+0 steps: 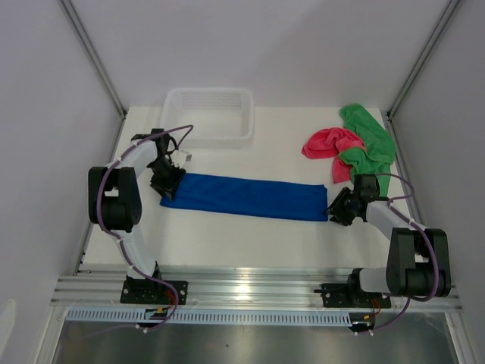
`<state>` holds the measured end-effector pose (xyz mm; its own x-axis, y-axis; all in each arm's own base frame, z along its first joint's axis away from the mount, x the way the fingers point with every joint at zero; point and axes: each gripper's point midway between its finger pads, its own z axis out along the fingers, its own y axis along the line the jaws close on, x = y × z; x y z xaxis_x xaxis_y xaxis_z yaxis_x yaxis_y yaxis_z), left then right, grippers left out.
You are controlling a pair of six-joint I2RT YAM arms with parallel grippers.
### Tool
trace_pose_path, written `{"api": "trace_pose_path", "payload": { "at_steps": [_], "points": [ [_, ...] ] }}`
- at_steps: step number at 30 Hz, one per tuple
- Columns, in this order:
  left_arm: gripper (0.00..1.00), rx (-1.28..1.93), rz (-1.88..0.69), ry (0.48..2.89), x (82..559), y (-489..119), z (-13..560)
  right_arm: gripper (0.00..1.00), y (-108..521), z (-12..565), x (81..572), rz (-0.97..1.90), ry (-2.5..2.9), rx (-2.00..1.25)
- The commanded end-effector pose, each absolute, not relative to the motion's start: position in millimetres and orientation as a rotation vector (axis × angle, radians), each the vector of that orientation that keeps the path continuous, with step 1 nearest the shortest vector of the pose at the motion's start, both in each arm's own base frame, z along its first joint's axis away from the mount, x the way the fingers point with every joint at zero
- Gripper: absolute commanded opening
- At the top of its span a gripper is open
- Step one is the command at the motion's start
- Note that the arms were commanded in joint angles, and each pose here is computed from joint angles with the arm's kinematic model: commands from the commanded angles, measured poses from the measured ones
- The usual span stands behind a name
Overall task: Roll the towels
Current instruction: Fold the towel
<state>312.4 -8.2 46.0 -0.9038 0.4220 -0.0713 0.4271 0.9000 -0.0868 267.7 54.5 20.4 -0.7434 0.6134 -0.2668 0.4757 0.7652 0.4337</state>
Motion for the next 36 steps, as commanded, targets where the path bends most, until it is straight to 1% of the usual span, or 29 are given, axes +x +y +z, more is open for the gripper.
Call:
{"api": "trace_pose_path", "payload": {
  "at_steps": [1,3,5,7,8,9,16,18,19,22,30,36],
  "points": [
    [0.45,0.658,-0.15,2.978,316,-9,54,0.42,54,10,263,0.446,2.588,0.833],
    [0.45,0.658,-0.15,2.979,315,-9,53,0.42,55,5,260,0.431,2.605,0.831],
    [0.45,0.656,-0.15,2.98,316,-9,53,0.39,57,0,256,0.44,2.627,0.837],
    [0.45,0.656,-0.15,2.98,315,-9,53,0.35,59,-5,254,0.452,2.639,0.853],
    [0.45,0.654,-0.153,2.98,315,-9,52,0.29,60,-6,253,0.456,2.641,0.858],
    [0.45,0.656,-0.153,2.979,315,-9,52,0.28,60,-6,253,0.46,2.639,0.863],
    [0.45,0.651,-0.155,2.981,318,-9,53,0.23,64,-2,261,0.505,2.609,0.867],
    [0.45,0.654,-0.155,2.981,318,-9,52,0.17,64,-4,260,0.501,2.616,0.871],
    [0.45,0.658,-0.153,2.98,318,-9,53,0.1,63,-4,261,0.496,2.612,0.869],
    [0.45,0.662,-0.142,2.978,319,-7,54,0.0,58,1,264,0.487,2.588,0.873],
    [0.45,0.659,-0.136,2.97,321,-6,57,0.0,39,29,277,0.468,2.504,0.821],
    [0.45,0.655,-0.13,2.973,321,-5,58,0.0,29,39,278,0.458,2.479,0.79]
  ]
}}
